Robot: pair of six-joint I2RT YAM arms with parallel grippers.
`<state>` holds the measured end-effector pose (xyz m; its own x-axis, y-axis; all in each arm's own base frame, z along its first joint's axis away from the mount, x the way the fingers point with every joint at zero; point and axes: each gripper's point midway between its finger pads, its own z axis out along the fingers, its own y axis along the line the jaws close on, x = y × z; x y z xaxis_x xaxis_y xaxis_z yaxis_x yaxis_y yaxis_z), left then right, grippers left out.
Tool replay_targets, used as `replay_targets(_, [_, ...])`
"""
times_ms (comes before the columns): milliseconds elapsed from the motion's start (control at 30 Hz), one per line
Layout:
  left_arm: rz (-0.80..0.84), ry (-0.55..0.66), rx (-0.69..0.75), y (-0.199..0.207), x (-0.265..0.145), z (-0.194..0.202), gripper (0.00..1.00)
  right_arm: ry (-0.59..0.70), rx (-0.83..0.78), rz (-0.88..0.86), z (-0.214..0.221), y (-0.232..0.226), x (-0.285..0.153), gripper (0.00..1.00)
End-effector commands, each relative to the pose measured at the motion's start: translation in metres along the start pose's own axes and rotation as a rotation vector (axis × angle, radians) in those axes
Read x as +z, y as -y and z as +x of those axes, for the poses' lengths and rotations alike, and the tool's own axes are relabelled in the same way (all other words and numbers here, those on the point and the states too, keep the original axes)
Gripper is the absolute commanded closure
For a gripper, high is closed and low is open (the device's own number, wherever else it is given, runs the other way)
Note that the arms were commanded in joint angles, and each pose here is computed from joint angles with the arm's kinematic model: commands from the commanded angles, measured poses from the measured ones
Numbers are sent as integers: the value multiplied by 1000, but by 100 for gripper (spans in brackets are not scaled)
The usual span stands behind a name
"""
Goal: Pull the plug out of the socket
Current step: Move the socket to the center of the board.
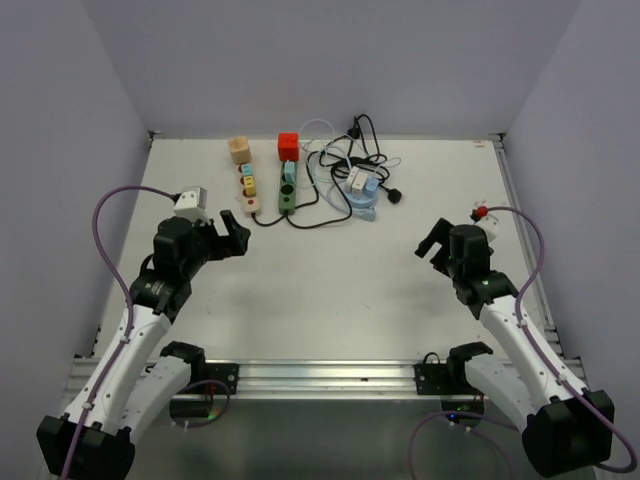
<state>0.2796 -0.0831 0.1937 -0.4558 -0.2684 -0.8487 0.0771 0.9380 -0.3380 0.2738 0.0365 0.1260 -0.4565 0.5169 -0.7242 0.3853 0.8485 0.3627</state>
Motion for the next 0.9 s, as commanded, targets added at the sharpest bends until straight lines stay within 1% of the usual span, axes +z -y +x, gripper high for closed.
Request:
replay_targets(0, [77, 70, 51, 16, -8, -22, 0, 42, 19, -52, -21, -19, -7, 1])
replay_targets(33, [51, 60, 62, 12, -9, -19, 1, 55, 32, -66, -25, -21, -11, 1])
replay_targets(67, [46, 73, 75, 14, -13, -23, 1, 65, 40, -80, -27, -24, -13, 1])
replay_targets(100, [-23, 100, 83, 3, -15, -28, 0, 60, 39, -88, -25, -24, -13, 1])
replay_targets(133, [-38, 112, 87, 1, -18, -30, 0, 72, 37, -97, -27, -24, -15, 1])
replay_targets(233, [-23, 165, 85, 5, -26, -38, 0, 78, -2, -122, -26, -26, -17, 1])
replay_targets(300, [-4, 159, 88, 8, -25, -37, 0, 75, -12, -153, -24, -30, -16, 1])
replay_targets(333, [-2, 150, 91, 9, -24, -36, 0, 72, -17, -202, -24, -39, -18, 1])
replay_targets(433, [-19, 133, 99, 7, -21, -36, 0, 98, -42, -276, -31, -52, -23, 1])
replay_targets(533, [-34, 154, 95, 4, -25, -40, 0, 126, -47, -331, -35, -63, -23, 1])
replay_targets(567, [-34, 168, 89, 2, -28, -41, 1, 147, -35, -373, -41, -72, -24, 1])
replay_targets(600, [-21, 173, 85, 3, -29, -41, 0, 129, -39, -383, -37, -76, -18, 1])
replay_targets(633, [-9, 187, 86, 5, -30, -43, 1, 138, -39, -410, -41, -84, -16, 1])
replay_targets(700, [-3, 191, 87, 5, -31, -43, 0, 113, -78, -472, -43, -104, -14, 1])
replay_targets(733, [-17, 193, 82, 1, -32, -44, 0, 80, -119, -471, -36, -109, -3, 1])
replay_targets(800, [-30, 194, 76, -4, -31, -45, 0, 84, -169, -470, -39, -127, 1, 1])
replay_targets(833, [-40, 192, 72, -7, -31, -47, 0, 54, -231, -431, -28, -127, 15, 1])
replay_targets(867, [-38, 192, 71, -8, -31, -46, 0, 72, -258, -439, -35, -146, 11, 1])
